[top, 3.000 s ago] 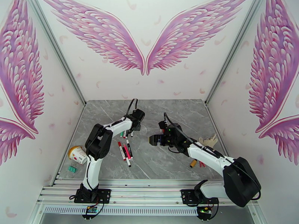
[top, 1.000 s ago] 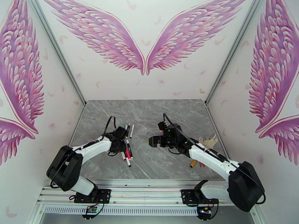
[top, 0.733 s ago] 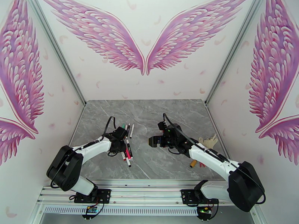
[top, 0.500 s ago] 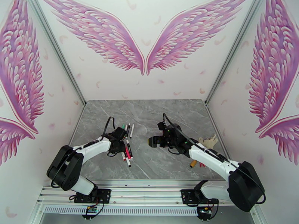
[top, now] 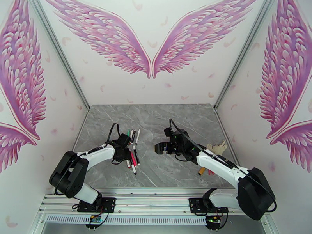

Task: Open the pen caps

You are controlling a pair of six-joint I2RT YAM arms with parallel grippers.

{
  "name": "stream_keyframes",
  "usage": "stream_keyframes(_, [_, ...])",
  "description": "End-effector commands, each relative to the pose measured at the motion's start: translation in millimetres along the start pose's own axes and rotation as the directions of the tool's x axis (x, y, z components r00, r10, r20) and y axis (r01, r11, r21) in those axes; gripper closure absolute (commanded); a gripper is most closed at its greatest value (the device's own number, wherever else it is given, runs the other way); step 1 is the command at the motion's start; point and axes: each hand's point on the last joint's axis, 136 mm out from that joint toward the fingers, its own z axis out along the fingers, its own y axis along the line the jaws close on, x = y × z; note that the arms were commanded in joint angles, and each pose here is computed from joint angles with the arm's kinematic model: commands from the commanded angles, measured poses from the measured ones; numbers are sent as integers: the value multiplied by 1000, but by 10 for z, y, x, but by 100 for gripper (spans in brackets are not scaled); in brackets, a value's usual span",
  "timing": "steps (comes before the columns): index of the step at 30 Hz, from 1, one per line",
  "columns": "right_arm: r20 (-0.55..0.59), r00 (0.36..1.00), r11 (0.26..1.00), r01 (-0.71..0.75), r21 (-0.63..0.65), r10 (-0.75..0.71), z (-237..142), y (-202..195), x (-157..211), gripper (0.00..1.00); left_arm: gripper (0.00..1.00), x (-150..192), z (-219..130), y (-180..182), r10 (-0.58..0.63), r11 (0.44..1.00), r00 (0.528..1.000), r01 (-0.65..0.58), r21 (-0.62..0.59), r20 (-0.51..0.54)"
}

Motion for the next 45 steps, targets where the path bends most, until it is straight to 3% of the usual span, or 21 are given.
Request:
stream_keyframes(1, [-2, 1000, 1000, -7, 0, 7, 32, 14, 12, 1, 71, 49, 51, 70, 9, 1000, 1000, -9, -21, -22])
stream_keyframes(13, [-3, 1000, 1000, -9, 2, 9, 20, 11, 44, 1, 73, 128, 97, 299, 18, 994, 999, -22, -107, -39])
stream_keyframes(20, [-4, 1000, 1000, -27, -9, 27, 4, 39, 42, 0, 81, 59, -50, 233, 33, 998, 999, -34, -54, -9])
stream_keyframes(27, [-10, 990, 990, -140, -11, 140, -86, 111, -7, 5, 82, -41, -502, -16, 151, 985, 985, -157, 77, 84])
stream_keyframes(30, [-6, 983, 982, -182, -41, 182, -150, 204, -59, 8, 84, -62, -730, -281, 223, 949, 961, -252, 188, 164])
stream_keyframes(34, [-14, 980, 976, -201, -85, 200, -266, 367, -139, 12, 85, 0, -1020, -706, 302, 853, 916, -384, 354, 264])
stream_keyframes(45, [-71, 970, 962, -241, -127, 234, -420, 593, -205, 24, 85, 379, -1347, -1640, 441, 604, 794, -607, 517, 418])
